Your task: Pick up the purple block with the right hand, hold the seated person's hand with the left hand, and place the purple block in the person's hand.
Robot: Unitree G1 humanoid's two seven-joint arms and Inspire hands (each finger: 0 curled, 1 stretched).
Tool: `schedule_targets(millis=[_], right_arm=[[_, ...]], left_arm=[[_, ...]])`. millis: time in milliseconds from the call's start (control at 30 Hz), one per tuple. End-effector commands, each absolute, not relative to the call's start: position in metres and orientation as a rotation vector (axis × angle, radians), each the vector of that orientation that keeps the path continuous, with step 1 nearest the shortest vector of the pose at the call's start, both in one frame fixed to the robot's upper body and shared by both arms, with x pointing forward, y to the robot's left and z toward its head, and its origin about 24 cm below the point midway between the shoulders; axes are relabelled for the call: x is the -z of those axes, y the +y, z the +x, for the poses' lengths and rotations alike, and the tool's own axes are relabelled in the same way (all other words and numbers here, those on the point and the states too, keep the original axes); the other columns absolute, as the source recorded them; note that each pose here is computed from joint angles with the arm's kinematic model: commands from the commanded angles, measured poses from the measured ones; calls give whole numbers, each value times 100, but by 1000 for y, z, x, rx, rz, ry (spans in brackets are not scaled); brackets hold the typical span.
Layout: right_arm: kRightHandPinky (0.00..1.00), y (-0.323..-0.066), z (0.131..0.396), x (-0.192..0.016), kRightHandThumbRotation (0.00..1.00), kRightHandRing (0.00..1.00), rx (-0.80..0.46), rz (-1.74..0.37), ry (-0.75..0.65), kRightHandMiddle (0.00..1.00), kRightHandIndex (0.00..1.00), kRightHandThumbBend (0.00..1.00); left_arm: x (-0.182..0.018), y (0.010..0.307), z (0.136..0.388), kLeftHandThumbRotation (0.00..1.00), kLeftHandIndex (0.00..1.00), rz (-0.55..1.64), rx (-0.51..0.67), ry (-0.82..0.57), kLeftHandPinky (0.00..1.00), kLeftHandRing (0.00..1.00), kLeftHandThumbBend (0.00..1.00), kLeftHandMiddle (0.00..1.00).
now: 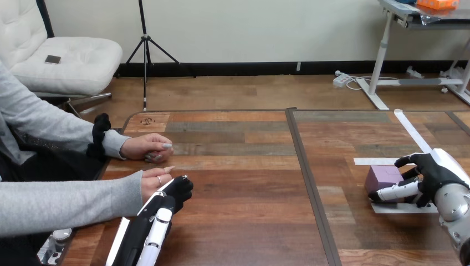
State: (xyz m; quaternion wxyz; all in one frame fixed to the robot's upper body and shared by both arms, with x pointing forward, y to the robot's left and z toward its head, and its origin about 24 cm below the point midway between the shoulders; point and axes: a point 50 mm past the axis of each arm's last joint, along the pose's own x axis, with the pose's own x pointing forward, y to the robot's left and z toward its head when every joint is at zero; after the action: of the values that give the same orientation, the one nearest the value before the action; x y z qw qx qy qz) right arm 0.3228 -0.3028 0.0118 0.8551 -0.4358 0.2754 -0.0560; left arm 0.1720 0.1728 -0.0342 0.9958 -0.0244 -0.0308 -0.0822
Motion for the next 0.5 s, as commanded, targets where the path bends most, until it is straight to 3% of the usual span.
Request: schedule_targets(millis=[0, 133, 233, 300, 467], right_arm=[[43, -289, 331, -15, 17, 61, 87, -915, 520, 69, 80, 100], [45, -289, 331, -14, 19, 64, 86, -915, 530, 71, 80, 100], [42, -288, 332, -14, 20, 60, 87, -909, 531, 68, 80, 100], [35, -287, 332, -14, 20, 50, 88, -903, 528, 59, 81, 100], [29, -285, 332, -14, 19, 42, 83, -885, 528, 53, 81, 100]], left_arm=[[20, 170, 189, 88, 82, -42, 175, -148, 92, 87, 36, 85], [20, 170, 190, 88, 82, -37, 178, -149, 92, 87, 35, 85], [21, 170, 190, 88, 82, -40, 178, -151, 91, 87, 36, 85], [21, 170, 190, 88, 81, -44, 176, -152, 91, 87, 36, 84], [21, 170, 190, 88, 81, -45, 173, -150, 91, 87, 37, 84]])
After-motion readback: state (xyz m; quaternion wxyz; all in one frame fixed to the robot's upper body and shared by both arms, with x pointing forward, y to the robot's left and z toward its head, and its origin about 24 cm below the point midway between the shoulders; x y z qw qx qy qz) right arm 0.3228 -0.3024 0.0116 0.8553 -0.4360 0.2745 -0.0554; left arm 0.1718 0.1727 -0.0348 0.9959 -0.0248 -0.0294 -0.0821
